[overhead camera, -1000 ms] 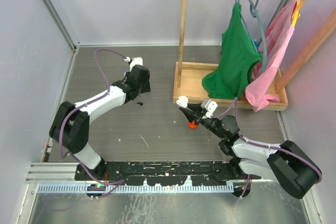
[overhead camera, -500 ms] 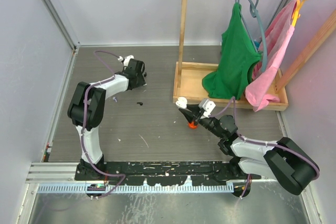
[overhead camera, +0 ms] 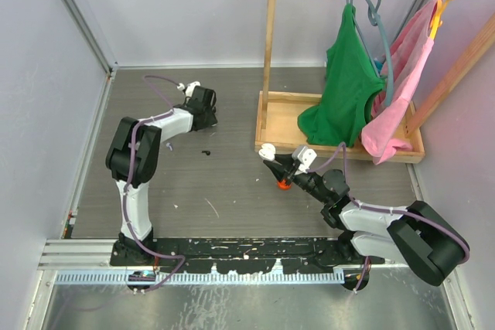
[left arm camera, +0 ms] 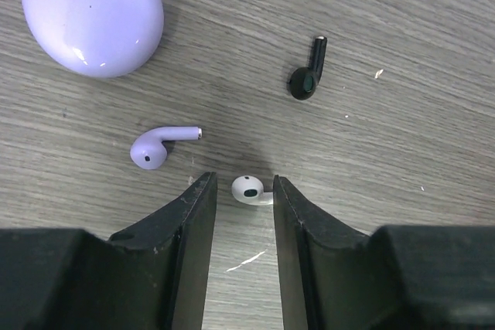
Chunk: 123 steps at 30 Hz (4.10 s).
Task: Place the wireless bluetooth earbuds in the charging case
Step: Pick up the earbud from the center of the board, then place the earbud in the charging case.
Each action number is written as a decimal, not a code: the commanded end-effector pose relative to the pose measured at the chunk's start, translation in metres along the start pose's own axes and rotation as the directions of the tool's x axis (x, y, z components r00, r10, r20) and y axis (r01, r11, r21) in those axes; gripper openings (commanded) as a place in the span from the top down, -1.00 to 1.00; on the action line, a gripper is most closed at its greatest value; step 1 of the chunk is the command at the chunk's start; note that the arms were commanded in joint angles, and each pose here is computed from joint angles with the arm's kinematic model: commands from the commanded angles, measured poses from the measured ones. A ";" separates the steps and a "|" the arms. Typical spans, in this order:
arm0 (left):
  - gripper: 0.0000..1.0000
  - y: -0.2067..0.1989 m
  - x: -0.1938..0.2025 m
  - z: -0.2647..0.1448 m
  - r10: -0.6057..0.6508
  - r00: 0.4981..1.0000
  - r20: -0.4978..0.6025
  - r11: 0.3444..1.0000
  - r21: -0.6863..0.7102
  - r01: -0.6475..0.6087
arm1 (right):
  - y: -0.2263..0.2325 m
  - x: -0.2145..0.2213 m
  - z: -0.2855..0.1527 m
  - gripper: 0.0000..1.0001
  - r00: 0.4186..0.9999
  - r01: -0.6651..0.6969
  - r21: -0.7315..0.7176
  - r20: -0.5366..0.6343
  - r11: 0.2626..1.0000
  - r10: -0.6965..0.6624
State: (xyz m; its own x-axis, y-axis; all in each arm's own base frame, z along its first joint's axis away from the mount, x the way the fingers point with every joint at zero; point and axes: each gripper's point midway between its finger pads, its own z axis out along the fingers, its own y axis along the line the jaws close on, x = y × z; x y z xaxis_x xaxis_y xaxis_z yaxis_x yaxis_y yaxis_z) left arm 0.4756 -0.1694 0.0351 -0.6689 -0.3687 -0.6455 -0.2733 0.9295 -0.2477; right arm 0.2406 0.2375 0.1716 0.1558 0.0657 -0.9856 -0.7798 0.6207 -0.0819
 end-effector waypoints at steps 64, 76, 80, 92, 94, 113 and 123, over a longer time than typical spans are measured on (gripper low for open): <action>0.71 -0.126 0.046 -0.347 0.575 0.159 0.802 0.164 0.077 -0.983 | 0.005 -0.030 0.014 0.98 0.997 -0.039 -0.044 0.063 0.998 0.042; 0.72 -0.159 0.067 -0.364 0.507 -0.037 0.861 0.040 -0.066 -0.997 | 0.009 -0.033 0.016 0.98 0.996 -0.059 -0.067 0.066 0.996 0.064; 0.72 -0.168 0.075 -0.364 0.489 -0.072 0.869 0.007 -0.086 -0.996 | 0.010 -0.033 0.016 0.98 0.996 -0.061 -0.068 0.066 0.996 0.066; 0.76 -0.178 0.088 -0.340 0.532 -0.169 0.830 -0.051 -0.168 -0.985 | 0.013 -0.038 0.015 0.98 0.994 -0.063 -0.086 0.078 0.994 0.069; 0.77 -0.178 0.088 -0.338 0.536 -0.173 0.826 -0.052 -0.172 -0.984 | 0.013 -0.038 0.015 0.98 0.994 -0.062 -0.088 0.082 0.994 0.069; 0.80 -0.162 0.094 -0.326 0.586 -0.209 0.783 -0.095 -0.190 -0.977 | 0.012 -0.039 0.014 0.98 0.994 -0.064 -0.080 0.088 0.995 0.071; 0.78 -0.157 0.099 -0.326 0.581 -0.256 0.773 -0.153 -0.205 -0.967 | 0.011 -0.040 0.013 0.98 0.993 -0.064 -0.075 0.095 0.995 0.071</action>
State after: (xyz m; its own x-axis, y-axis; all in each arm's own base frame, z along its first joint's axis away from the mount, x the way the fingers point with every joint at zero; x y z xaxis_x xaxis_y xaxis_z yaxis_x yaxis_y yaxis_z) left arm 0.2307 -0.3580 0.2299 0.5255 0.6622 -0.5342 0.5663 0.1963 0.8005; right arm 0.2327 0.2509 0.1723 0.0609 0.0957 -0.9936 -0.8317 0.5553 0.0025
